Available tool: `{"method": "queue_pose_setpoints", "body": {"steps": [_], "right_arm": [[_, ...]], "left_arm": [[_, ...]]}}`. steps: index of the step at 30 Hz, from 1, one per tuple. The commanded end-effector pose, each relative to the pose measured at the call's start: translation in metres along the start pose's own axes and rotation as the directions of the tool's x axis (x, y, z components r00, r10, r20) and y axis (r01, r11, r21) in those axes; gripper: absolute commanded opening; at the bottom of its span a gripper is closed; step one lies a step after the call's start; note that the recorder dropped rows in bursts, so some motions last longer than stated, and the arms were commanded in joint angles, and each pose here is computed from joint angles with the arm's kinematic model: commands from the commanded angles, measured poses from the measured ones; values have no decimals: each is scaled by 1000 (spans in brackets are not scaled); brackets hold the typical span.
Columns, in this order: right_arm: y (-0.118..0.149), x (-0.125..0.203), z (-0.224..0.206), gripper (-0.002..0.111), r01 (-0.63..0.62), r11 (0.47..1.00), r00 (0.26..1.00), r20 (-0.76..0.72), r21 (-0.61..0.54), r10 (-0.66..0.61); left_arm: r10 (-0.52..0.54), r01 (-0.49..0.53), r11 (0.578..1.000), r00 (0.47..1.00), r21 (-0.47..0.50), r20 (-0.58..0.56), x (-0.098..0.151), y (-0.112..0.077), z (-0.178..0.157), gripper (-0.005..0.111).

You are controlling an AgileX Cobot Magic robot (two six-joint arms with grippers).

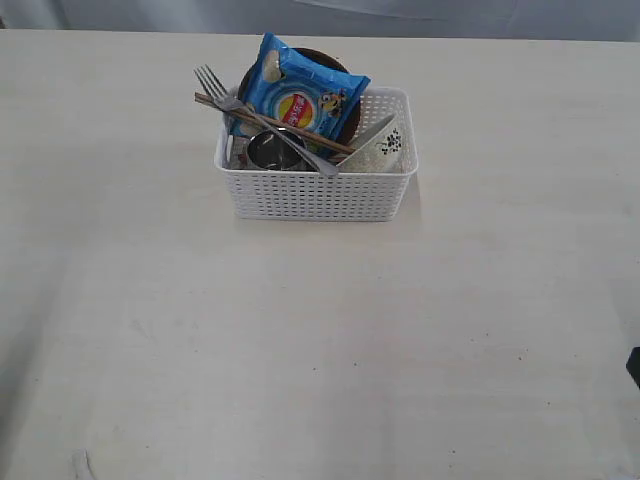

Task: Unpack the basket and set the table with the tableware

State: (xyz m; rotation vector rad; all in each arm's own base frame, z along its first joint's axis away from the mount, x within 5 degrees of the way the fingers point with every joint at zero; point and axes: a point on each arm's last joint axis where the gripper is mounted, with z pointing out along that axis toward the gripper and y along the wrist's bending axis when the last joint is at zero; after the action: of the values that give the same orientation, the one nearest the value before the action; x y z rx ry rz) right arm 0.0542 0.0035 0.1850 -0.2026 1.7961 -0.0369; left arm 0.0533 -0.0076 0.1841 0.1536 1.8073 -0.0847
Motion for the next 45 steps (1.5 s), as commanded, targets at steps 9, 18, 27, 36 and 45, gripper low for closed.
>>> {"method": "queue_pose_setpoints", "body": {"steps": [9, 18, 27, 36, 45], "right_arm": [[-1, -35, -8, 0, -105, 994, 911, 399, -28, 107], [-13, -81, -50, 0, -277, 932, 405, 852, -232, 332], [-11, -162, -109, 0, -91, 962, 348, 897, -256, 271], [-30, -252, -107, 0, -267, 924, 566, 732, -274, 380], [-61, -269, -6, 0, -70, 955, 988, 156, 289, 25]], "left_arm": [[-5, 5, 1000, 1000, 6, 8, 0, 0, 0, 0], [-5, 5, 1000, 1000, 6, 8, 0, 0, 0, 0], [-5, 5, 1000, 1000, 6, 8, 0, 0, 0, 0], [-5, 5, 1000, 1000, 6, 8, 0, 0, 0, 0], [-5, 5, 1000, 1000, 6, 8, 0, 0, 0, 0]]}}
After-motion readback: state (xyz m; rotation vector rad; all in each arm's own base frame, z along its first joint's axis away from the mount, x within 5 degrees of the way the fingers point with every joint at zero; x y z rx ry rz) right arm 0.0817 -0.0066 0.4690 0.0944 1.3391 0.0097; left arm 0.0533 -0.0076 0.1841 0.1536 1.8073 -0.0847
